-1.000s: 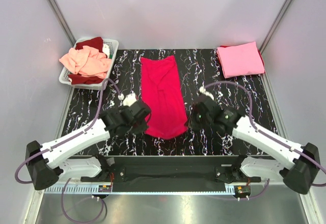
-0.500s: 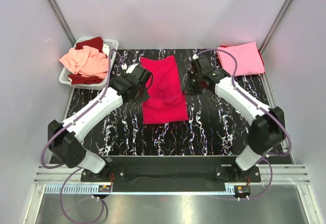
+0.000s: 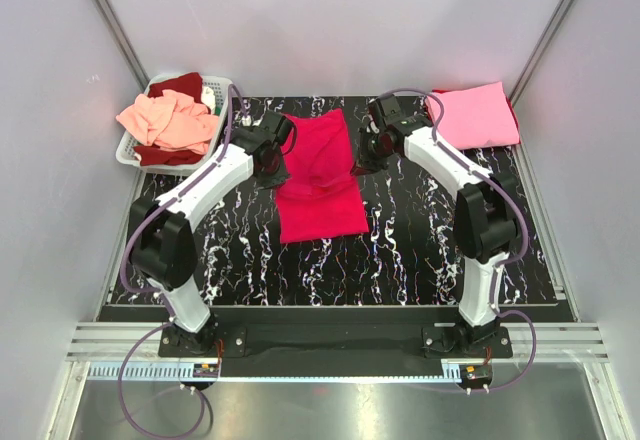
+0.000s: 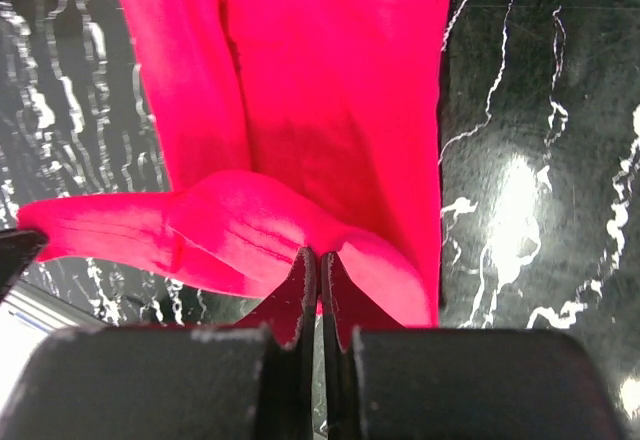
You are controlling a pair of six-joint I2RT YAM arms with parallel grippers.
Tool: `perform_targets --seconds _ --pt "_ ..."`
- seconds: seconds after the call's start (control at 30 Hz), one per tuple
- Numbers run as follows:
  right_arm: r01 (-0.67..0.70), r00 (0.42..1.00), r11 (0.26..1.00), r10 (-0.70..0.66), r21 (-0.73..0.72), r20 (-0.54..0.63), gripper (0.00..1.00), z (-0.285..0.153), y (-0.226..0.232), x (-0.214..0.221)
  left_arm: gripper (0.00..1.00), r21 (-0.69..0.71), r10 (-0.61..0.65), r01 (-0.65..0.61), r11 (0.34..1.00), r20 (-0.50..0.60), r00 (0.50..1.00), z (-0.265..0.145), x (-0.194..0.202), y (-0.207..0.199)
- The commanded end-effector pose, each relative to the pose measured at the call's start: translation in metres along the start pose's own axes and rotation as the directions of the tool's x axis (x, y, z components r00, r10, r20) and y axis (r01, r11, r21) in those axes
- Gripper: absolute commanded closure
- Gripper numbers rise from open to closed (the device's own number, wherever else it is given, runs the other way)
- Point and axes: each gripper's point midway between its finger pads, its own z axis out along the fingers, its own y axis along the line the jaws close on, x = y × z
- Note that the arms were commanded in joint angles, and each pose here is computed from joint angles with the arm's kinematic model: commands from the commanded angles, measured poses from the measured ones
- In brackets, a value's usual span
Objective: Fold and stack the t-shirts
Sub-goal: Fold the tshirt
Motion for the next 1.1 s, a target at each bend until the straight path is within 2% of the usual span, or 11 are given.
perform_targets --seconds 0.0,0.2,0.37,0.4,0.43,0.53,0.63,0.73,0.87,0.9,1.07 --pt "0.009 1.000 1.000 -0.009 -0.028 -0.009 1.00 0.010 0.000 -0.010 1.00 0.057 0.000 -0.002 0.998 0.033 0.999 0.006 -0.024 -0.012" --pt "-0.035 0.998 0.999 0.035 0.012 -0.048 1.00 0.041 -0.018 -0.010 0.99 0.023 0.023 -0.022 0.999 -0.012 1.000 0.043 -0.030 -0.008" --pt "-0.100 0.992 0.992 0.106 0.075 -0.072 1.00 0.078 -0.038 -0.026 0.81 0.052 0.055 -0.051 0.997 -0.070 0.996 0.075 -0.059 -0.016" --pt "-0.102 0.994 0.993 0.104 0.057 -0.024 0.98 0.074 -0.029 -0.051 0.81 0.069 0.051 -0.046 0.997 -0.075 0.996 0.088 -0.073 -0.026" --pt "-0.121 0.991 0.990 0.125 0.074 -0.045 0.90 0.075 -0.032 -0.052 0.80 0.073 0.063 -0.056 0.996 -0.088 0.994 0.093 -0.080 -0.027" --pt "-0.132 0.990 0.991 0.133 0.014 -0.050 0.30 0.076 -0.024 -0.082 0.64 0.067 0.000 0.009 0.998 -0.131 0.991 0.101 -0.107 -0.014" --pt "-0.152 0.988 0.988 0.152 0.032 -0.006 0.14 0.056 -0.028 -0.104 0.36 0.139 -0.015 0.029 0.990 -0.098 0.995 0.076 -0.126 -0.018" --pt "-0.140 0.989 0.989 0.138 0.041 0.047 0.12 0.031 -0.027 -0.104 0.21 0.173 -0.012 0.014 0.985 -0.015 1.000 0.041 -0.137 -0.016" --pt "-0.133 0.985 0.991 0.134 -0.009 0.113 0.11 -0.019 -0.022 -0.075 0.23 0.174 -0.035 0.037 0.984 -0.018 0.999 0.022 -0.114 -0.003" --pt "-0.161 0.986 0.987 0.160 0.021 0.045 0.11 -0.007 -0.040 -0.040 0.23 0.196 -0.042 0.041 0.980 0.003 0.999 0.006 -0.111 0.000" --pt "-0.196 0.981 0.980 0.195 -0.032 -0.014 0.12 -0.012 -0.052 0.025 0.25 0.192 -0.058 0.068 0.979 -0.058 0.997 0.018 -0.033 0.024"
